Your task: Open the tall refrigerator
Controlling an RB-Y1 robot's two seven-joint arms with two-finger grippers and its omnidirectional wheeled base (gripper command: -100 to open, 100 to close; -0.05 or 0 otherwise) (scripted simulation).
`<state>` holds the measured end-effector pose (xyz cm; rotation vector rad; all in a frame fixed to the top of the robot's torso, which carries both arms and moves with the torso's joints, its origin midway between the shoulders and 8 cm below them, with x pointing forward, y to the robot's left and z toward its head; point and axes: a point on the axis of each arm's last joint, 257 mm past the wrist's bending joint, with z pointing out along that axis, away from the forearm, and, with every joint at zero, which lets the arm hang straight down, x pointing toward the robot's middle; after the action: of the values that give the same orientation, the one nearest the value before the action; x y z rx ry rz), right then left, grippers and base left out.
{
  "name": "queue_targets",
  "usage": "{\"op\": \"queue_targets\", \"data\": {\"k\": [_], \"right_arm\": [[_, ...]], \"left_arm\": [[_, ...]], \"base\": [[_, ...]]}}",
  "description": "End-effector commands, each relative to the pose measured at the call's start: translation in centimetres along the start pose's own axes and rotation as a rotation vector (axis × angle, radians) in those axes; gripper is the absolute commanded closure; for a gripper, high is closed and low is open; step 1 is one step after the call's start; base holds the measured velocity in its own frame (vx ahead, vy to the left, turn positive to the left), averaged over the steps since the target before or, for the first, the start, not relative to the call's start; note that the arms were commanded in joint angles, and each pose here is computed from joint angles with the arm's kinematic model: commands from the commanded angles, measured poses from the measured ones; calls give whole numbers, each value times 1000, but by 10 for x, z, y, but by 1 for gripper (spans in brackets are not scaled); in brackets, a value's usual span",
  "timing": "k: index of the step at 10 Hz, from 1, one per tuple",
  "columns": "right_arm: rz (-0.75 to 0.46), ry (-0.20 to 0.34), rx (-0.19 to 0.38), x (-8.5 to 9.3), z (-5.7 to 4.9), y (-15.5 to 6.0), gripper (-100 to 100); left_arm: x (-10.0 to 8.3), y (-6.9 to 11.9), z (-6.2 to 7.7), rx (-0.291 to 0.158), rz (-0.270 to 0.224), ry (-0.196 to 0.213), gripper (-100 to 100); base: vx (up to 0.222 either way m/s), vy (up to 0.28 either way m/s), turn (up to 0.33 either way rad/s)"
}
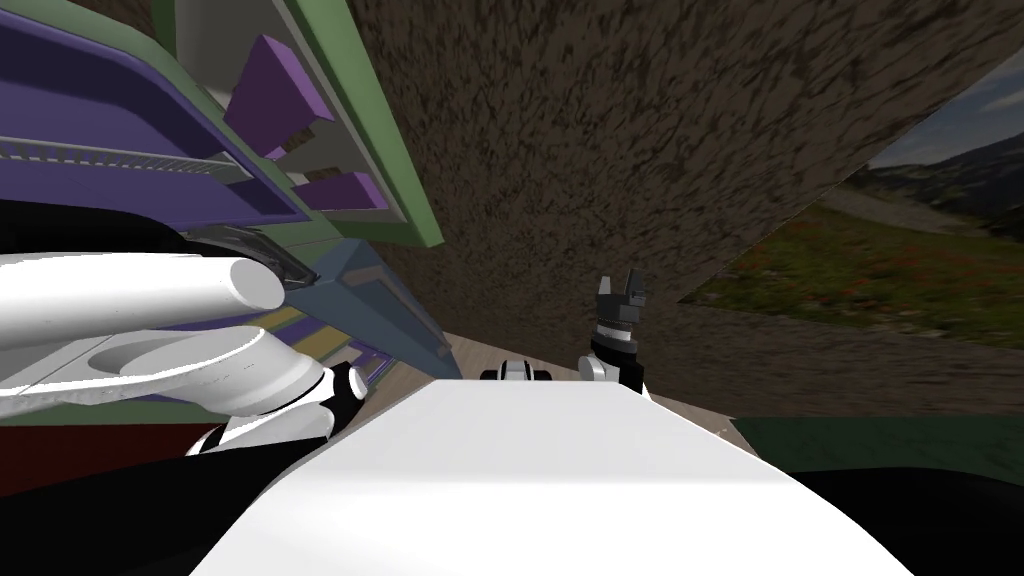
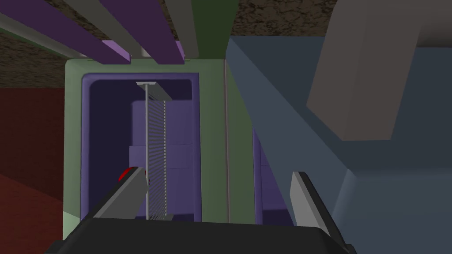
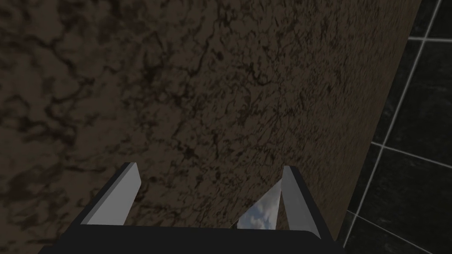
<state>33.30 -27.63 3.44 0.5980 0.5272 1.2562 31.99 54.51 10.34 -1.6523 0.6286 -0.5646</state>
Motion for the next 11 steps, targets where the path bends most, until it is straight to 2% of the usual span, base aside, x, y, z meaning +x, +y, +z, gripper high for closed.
{"op": "queue_targets", "data": {"k": [1,2,3,5,6,8,9,10,11], "right_arm": [[0,0,0,0,0,0,0],[0,0,0,0,0,0,0],[0,0,0,0,0,0,0],[0,0,0,0,0,0,0],[0,0,0,0,0,0,0],[0,0,0,0,0,0,0],[0,0,0,0,0,0,0],[0,0,0,0,0,0,0],[0,0,0,0,0,0,0]], "left_arm": [[-3,-11,-6,19,9,-8,-100],[-1,-9,-4,17,4,-2,-100],[25,-31,1,58,44,62,-100],[45,-42,13,72,38,105,-100],[44,-40,21,60,35,102,-100],[39,-27,37,2,30,83,-100],[69,-51,35,57,73,151,-100],[84,-55,38,66,83,178,-100],[88,-65,42,90,68,190,-100]], "base": [[55,10,-53],[36,14,-14],[-50,-78,89],[-70,-76,34],[-9,-29,-15],[7,-1,1],[-55,-61,100],[-85,-96,60],[-45,-68,-7]]}}
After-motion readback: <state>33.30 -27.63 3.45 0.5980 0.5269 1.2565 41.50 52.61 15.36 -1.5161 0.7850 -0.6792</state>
